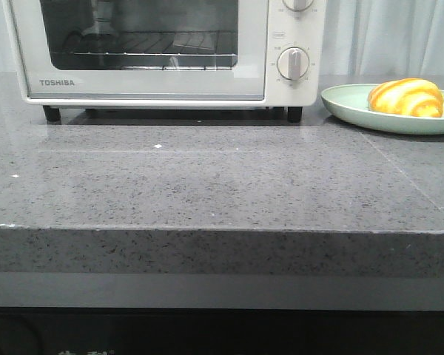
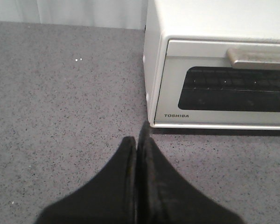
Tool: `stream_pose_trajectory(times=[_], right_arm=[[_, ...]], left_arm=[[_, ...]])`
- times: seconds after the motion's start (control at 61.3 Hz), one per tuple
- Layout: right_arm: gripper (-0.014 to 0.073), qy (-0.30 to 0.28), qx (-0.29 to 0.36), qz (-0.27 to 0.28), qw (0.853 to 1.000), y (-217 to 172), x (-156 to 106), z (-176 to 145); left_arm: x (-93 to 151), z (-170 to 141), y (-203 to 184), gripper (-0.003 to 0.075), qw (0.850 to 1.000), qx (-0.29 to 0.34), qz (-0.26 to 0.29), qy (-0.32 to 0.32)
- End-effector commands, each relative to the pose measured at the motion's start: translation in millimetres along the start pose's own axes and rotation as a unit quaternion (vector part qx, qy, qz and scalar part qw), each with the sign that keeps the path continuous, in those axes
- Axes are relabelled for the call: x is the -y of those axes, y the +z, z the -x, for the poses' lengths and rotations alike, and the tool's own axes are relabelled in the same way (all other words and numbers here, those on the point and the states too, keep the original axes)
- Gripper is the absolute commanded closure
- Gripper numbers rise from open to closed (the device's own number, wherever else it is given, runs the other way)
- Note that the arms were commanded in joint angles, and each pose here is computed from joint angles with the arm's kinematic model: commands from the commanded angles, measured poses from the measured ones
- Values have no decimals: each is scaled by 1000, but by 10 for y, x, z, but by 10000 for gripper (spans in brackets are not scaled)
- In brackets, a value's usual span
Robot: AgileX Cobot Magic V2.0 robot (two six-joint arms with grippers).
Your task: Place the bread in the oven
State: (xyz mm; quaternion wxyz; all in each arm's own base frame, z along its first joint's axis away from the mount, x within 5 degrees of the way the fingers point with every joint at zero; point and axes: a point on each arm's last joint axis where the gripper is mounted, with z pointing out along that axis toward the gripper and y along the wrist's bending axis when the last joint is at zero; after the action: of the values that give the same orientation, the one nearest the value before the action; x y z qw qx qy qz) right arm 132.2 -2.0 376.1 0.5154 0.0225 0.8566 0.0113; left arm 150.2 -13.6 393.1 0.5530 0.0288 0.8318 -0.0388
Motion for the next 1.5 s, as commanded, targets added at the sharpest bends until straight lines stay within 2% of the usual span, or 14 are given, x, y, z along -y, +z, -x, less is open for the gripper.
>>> stream_pose_trajectory(times=[0.0, 0.049, 0.114, 0.163, 0.228, 0.31, 0.62, 0.685, 0.767, 0.979, 1.126, 1.322, 1.485], right_arm=[[638, -8, 25, -5, 1000, 18, 9, 127], [582, -9, 21, -7, 1000, 36, 12, 125], [463, -9, 21, -7, 1000, 36, 12, 125], [334, -9, 21, -7, 1000, 36, 12, 125], [209, -9, 22, -7, 1000, 36, 12, 126], [129, -9, 22, -7, 1000, 36, 12, 126], [127, -9, 22, -6, 1000, 36, 11, 126], [127, -9, 22, -6, 1000, 36, 11, 126], [127, -7, 22, -5, 1000, 36, 9, 126], [127, -4, 22, -2, 1000, 36, 4, 127], [127, -4, 22, -2, 1000, 36, 4, 127], [127, -4, 22, -2, 1000, 36, 4, 127], [127, -4, 22, -2, 1000, 36, 4, 126]], left_arm=[[4, 148, 24, 741, 999, 38, -3, -6], [4, 143, 49, 741, 999, 32, -2, -6], [4, 133, 57, 741, 1000, 26, -3, -6], [3, 131, 71, 741, 1000, 24, -2, -6], [3, 129, 78, 741, 1000, 22, -2, -6], [3, 127, 78, 741, 1000, 21, -3, -6], [6, 136, 83, 741, 1000, 26, -4, -9], [37, 163, 81, 741, 999, 41, -19, -23], [116, 197, 92, 741, 997, 59, -48, -6], [448, 334, 229, 741, 988, 80, -131, 22], [764, 436, 431, 741, 977, 100, -184, 34], [1111, 532, 744, 741, 965, 144, -216, 33], [1277, 585, 1011, 741, 963, 155, -218, 31]])
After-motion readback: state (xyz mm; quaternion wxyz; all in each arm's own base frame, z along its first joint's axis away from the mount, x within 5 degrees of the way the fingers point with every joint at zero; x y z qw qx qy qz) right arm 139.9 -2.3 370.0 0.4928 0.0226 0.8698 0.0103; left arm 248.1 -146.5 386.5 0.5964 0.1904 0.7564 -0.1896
